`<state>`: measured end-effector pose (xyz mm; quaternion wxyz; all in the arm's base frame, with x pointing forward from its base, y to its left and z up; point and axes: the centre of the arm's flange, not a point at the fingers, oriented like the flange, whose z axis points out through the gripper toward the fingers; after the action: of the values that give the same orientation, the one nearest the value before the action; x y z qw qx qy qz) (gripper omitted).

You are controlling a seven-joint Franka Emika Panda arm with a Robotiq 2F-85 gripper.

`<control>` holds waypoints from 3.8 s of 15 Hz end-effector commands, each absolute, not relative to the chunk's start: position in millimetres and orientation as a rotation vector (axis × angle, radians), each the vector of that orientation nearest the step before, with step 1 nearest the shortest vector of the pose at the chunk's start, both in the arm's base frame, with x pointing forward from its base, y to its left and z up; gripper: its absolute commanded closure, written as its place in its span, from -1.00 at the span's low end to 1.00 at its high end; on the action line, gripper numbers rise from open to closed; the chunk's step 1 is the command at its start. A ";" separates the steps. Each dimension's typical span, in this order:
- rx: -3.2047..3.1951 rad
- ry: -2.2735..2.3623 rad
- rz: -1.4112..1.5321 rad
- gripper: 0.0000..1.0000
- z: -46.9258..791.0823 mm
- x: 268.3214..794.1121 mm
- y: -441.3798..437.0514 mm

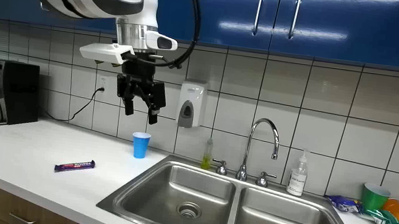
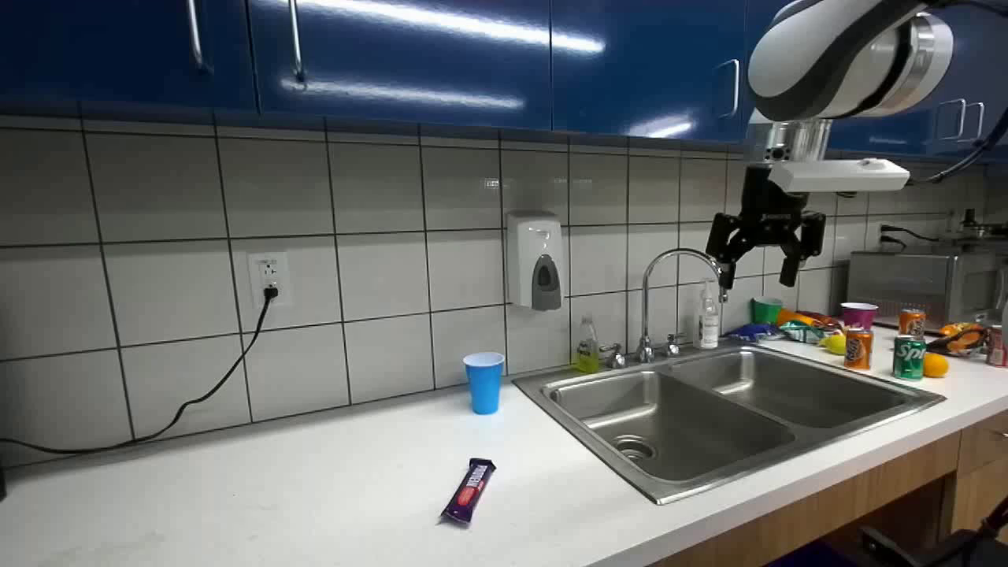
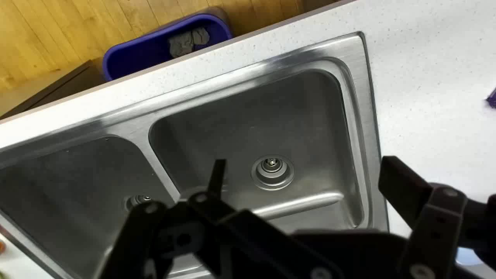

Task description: Put the chocolate bar in the sink

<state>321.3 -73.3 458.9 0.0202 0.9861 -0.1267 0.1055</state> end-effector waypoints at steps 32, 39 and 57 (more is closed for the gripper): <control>3.090 -0.026 0.066 -1.00 306.9 357.2 149.9; 3.119 -0.029 0.076 -1.00 266.7 372.5 216.3; 3.108 -0.172 0.098 -1.00 202.3 433.7 341.1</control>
<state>416.3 316.4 212.7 0.0128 0.9987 -0.0432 0.0227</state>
